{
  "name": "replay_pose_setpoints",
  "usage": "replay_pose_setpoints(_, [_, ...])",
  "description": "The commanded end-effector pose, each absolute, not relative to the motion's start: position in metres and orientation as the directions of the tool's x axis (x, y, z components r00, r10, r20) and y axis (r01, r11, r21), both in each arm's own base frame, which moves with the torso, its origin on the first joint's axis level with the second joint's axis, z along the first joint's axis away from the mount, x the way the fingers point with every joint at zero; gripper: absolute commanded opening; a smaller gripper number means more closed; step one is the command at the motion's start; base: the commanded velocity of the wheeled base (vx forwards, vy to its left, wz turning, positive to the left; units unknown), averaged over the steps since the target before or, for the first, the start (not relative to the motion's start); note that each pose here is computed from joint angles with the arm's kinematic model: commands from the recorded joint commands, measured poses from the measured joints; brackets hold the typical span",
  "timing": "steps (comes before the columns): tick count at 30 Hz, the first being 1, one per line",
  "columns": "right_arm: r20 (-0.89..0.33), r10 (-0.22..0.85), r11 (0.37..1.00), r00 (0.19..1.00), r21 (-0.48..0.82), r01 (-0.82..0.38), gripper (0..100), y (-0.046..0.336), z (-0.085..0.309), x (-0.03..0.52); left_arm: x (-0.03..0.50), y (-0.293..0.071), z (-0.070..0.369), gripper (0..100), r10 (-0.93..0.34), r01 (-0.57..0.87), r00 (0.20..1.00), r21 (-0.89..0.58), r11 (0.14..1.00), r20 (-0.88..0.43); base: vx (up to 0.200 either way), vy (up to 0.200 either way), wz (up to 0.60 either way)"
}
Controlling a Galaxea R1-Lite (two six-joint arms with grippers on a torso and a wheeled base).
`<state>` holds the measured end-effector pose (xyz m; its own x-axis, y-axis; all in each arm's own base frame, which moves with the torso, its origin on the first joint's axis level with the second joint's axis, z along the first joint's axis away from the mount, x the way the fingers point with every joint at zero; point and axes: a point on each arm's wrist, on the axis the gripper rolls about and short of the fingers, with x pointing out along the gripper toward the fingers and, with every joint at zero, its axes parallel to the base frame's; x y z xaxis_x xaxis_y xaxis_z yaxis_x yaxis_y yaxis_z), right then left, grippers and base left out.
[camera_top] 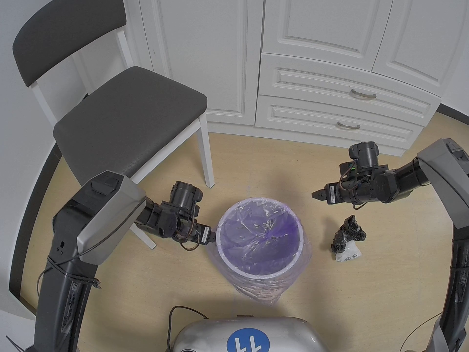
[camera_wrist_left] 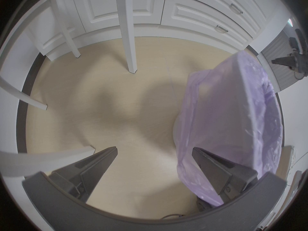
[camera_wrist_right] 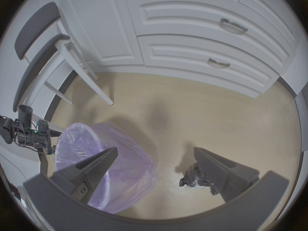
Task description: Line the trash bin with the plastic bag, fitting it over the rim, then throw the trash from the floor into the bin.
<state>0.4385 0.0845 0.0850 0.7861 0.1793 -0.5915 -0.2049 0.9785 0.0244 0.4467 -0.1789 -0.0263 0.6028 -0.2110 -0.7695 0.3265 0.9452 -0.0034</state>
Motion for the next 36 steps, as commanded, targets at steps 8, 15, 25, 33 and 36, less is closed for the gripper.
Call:
replay_pose_setpoints(8, [-0.551,0.169,0.982,0.817,0.023,-0.188,100,0.074,0.104,0.437,0.494,-0.136,-0.11,100,-0.169,0.414,0.5,0.064,0.908,-0.85,0.0,0.0,0.0])
replay_pose_setpoints(15, [-0.569,0.17,0.98,0.804,0.014,-0.197,100,0.079,0.094,0.438,0.502,-0.136,-0.116,100,-0.226,0.401,0.566,0.026,0.916,-0.793,0.0,0.0,0.0])
replay_pose_setpoints(25, [-0.594,0.176,0.973,0.785,-0.018,-0.232,100,0.084,0.079,0.437,0.518,-0.167,-0.049,100,-0.325,0.292,0.775,-0.149,0.945,-0.543,0.0,0.0,0.0])
replay_pose_setpoints(33, [-0.674,0.167,0.961,0.72,-0.053,-0.272,100,0.09,0.023,0.451,0.482,-0.167,-0.024,100,-0.344,0.304,0.751,-0.169,0.938,-0.564,0.0,0.0,0.0])
replay_pose_setpoints(36, [-0.694,0.164,0.961,0.701,-0.049,-0.273,100,0.091,0.001,0.46,0.468,-0.155,-0.022,100,-0.321,0.28,0.741,-0.163,0.946,-0.59,0.0,0.0,0.0])
